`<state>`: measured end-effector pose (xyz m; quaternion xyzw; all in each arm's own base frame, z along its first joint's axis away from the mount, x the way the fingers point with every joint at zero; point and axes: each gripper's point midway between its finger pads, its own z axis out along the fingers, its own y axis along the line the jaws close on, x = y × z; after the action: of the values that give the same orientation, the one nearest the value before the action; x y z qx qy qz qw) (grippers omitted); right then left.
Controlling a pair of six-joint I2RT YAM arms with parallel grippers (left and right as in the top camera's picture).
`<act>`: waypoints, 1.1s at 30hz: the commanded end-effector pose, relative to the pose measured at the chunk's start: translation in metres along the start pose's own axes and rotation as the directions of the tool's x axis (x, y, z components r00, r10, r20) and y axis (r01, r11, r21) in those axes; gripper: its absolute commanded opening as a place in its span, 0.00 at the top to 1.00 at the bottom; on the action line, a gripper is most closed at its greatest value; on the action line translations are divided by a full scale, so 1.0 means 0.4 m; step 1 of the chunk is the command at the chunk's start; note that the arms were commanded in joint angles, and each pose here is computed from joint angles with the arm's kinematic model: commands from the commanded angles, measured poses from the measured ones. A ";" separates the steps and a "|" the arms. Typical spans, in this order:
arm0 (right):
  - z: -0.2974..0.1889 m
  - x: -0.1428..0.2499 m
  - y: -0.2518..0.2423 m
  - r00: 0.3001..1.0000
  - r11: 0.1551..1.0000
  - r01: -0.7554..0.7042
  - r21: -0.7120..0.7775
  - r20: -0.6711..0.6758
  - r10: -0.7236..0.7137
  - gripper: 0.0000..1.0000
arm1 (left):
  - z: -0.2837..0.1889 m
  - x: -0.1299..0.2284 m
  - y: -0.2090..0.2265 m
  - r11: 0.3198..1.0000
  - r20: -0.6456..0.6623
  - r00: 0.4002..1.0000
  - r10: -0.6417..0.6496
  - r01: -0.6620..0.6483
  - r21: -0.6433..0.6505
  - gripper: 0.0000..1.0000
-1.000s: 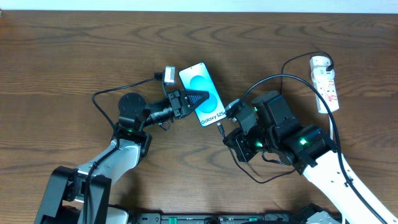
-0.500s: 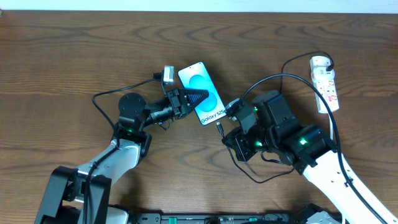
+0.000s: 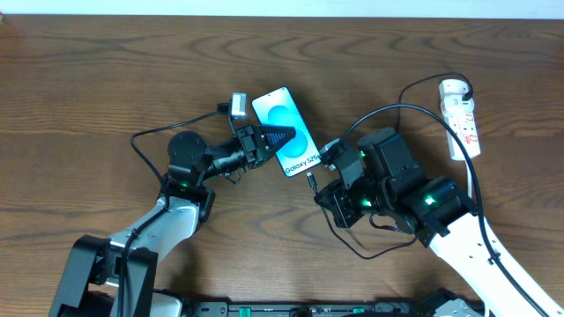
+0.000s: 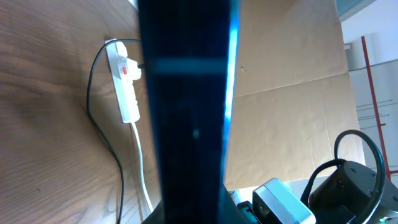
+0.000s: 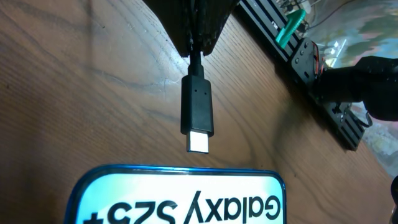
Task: Plug charger to phone and switch on socket
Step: 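Bring the USB-C plug to the phone's bottom port with the right gripper, then push the USB-C plug up into the phone's bottom port with right gripper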
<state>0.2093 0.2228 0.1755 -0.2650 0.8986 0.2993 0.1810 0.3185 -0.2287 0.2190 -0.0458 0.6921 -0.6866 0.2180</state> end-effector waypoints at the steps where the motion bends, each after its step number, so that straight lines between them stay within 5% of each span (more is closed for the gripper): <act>1: 0.001 0.003 0.014 1.000 1.000 -0.008 -0.022 -0.003 0.008 0.99 | 0.002 -0.020 -0.030 0.999 0.019 0.999 0.027 -0.028 0.023 0.93; 33: 0.001 -0.011 0.016 1.000 0.999 -0.019 -0.026 0.019 0.019 0.99 | 0.002 -0.032 -0.028 1.000 0.047 0.999 0.000 -0.001 0.019 0.92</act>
<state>0.2135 0.2255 0.1788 -0.2549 0.8980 0.3051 0.1885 0.3231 -0.2268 0.2191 -0.0650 0.6901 -0.6868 0.2187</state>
